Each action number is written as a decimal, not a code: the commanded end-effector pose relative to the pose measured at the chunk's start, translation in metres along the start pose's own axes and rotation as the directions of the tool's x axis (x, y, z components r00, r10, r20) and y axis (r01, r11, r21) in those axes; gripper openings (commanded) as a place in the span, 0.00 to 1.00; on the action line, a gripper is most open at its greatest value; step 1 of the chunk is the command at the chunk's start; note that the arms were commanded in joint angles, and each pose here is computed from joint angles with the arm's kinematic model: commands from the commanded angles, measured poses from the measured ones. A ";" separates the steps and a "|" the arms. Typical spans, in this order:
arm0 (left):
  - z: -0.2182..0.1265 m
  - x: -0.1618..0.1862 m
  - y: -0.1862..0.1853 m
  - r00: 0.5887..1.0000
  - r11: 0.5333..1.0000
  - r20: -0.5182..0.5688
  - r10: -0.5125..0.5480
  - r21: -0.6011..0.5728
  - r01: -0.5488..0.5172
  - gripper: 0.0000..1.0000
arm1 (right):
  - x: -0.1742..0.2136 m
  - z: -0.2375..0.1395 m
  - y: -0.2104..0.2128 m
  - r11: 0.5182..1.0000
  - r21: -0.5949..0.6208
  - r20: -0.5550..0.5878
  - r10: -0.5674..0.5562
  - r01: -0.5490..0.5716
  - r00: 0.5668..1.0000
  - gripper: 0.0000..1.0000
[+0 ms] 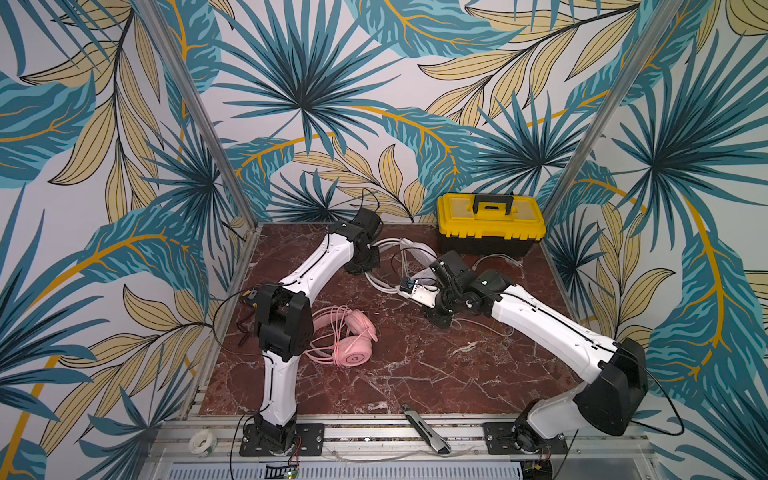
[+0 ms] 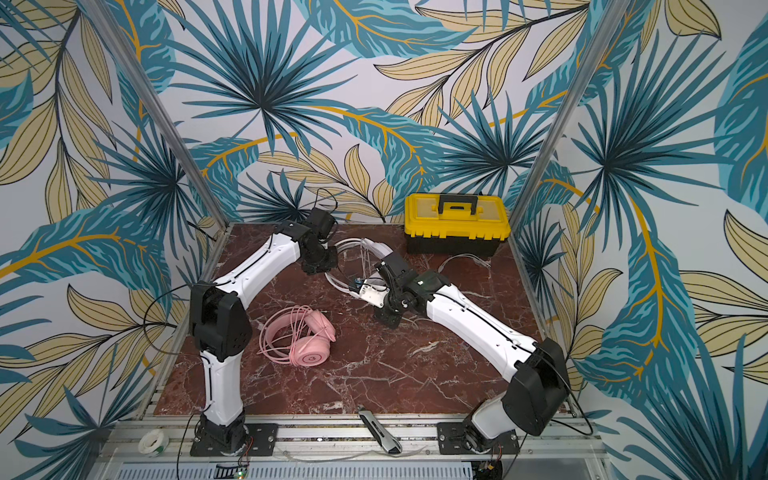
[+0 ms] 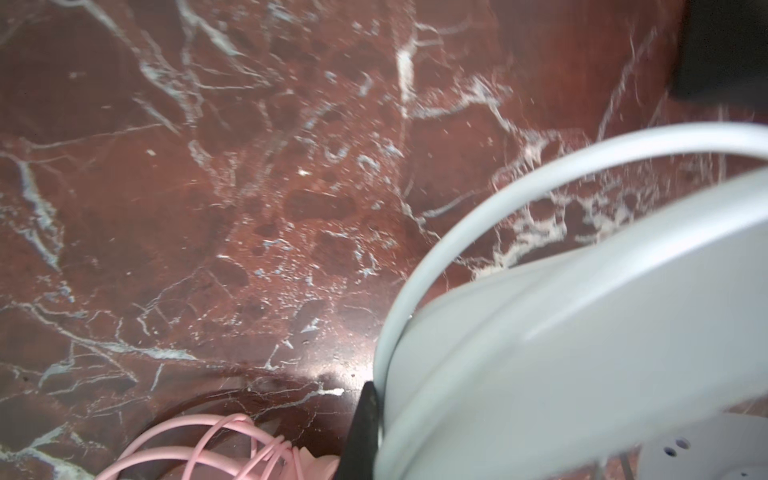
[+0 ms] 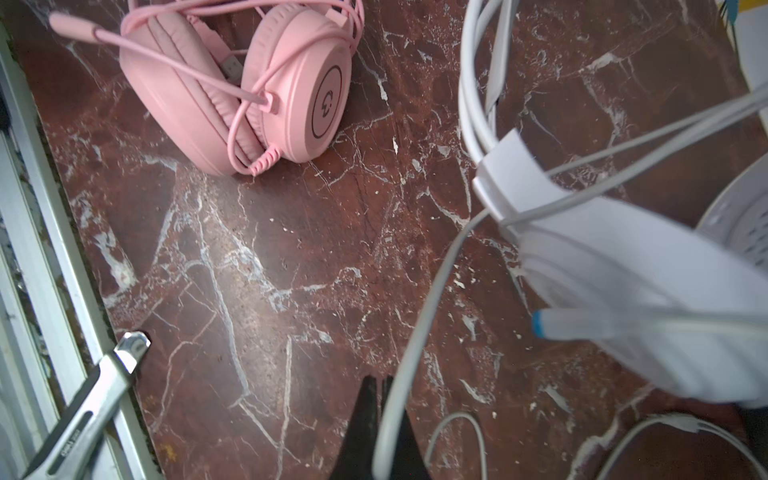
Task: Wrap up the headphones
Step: 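Lift the grey cable with the right gripper up over the white headset, then loop the grey cable with the right gripper around the white headset band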
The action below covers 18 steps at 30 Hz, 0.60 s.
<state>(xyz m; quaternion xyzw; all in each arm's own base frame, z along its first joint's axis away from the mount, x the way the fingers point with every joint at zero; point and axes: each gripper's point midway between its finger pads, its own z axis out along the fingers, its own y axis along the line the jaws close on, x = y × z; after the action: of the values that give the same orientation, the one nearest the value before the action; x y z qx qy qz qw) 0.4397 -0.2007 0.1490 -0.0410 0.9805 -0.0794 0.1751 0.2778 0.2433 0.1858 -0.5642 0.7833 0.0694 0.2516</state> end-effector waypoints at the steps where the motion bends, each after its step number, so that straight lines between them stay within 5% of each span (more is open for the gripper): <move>1: -0.012 -0.016 -0.007 0.996 0.998 0.063 0.065 0.000 -0.065 0.00 | 0.009 -0.018 0.004 0.976 0.019 -0.026 -0.218 0.219 0.975 0.00; 9: -0.008 -0.007 -0.032 0.981 0.981 0.035 0.191 0.023 -0.192 0.00 | -0.011 -0.021 -0.018 0.891 0.090 -0.038 -0.444 0.445 0.895 0.00; 18: -0.012 -0.008 -0.039 0.985 0.985 0.032 0.169 0.036 -0.170 0.00 | -0.026 -0.021 -0.007 0.866 0.005 -0.021 -0.500 0.500 0.866 0.00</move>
<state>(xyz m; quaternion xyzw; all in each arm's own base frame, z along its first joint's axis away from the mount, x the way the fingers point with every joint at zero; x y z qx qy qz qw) 0.4339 -0.2291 0.1510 0.0533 0.9821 -0.0635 0.1689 0.3006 0.2477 0.2218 -0.7211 0.6341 -0.0313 0.2776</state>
